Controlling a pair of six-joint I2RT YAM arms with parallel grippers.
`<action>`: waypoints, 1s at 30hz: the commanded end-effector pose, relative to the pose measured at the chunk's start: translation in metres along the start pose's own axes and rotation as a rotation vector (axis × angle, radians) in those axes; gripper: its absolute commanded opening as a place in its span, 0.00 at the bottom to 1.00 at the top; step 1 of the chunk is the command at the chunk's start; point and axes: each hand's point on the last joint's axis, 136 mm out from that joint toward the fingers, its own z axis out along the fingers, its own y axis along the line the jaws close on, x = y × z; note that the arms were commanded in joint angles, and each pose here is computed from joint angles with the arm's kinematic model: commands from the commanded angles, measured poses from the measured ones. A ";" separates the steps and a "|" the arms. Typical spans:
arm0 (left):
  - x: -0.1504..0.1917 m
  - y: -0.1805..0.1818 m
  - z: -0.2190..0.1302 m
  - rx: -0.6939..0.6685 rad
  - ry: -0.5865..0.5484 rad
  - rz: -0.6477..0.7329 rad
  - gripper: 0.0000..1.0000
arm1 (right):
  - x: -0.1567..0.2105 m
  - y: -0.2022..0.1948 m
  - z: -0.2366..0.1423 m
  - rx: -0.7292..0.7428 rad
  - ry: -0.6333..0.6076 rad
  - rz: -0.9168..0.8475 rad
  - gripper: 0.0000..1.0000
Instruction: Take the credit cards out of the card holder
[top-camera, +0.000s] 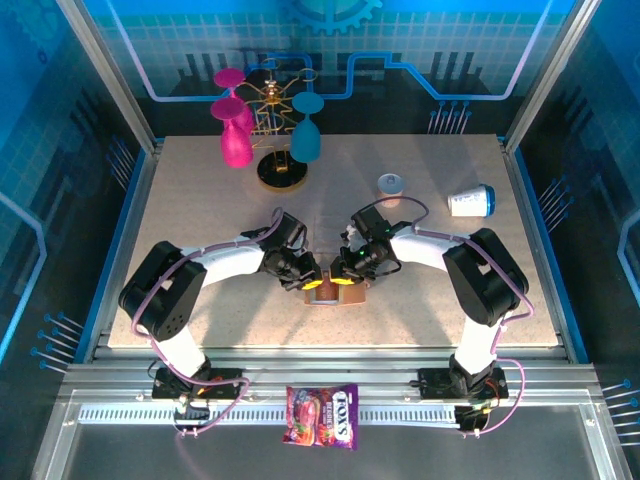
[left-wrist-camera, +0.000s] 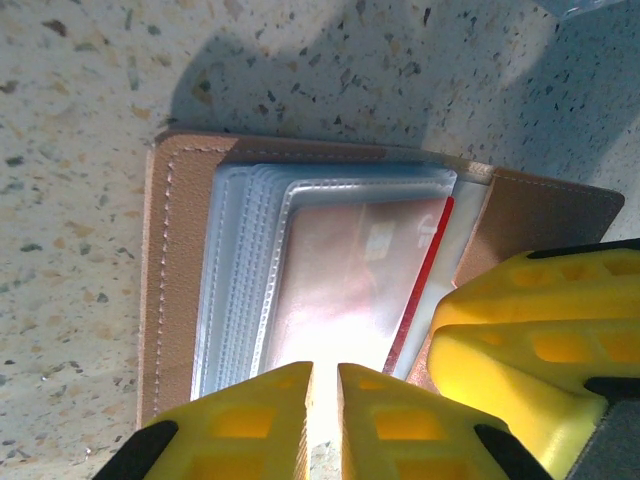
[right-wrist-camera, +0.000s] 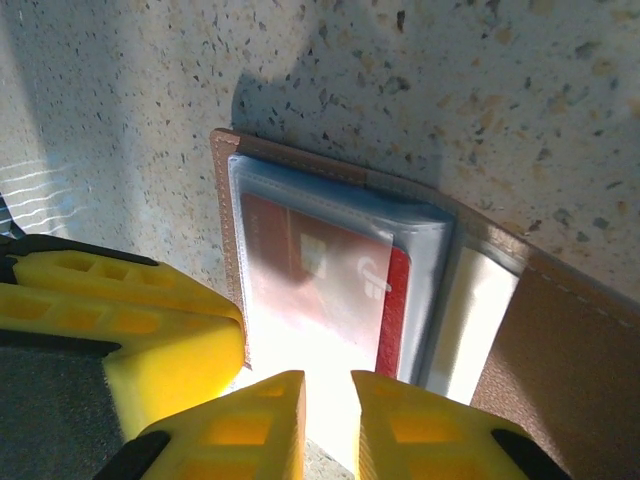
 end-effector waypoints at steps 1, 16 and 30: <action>0.003 0.008 0.002 -0.019 0.011 0.001 0.15 | 0.006 0.001 0.008 -0.013 0.036 0.012 0.21; 0.004 0.015 0.005 -0.036 0.016 -0.010 0.15 | 0.010 -0.014 0.010 0.063 0.048 0.017 0.28; 0.006 0.017 0.007 -0.046 0.021 -0.013 0.15 | 0.007 -0.010 0.001 0.081 0.023 -0.004 0.32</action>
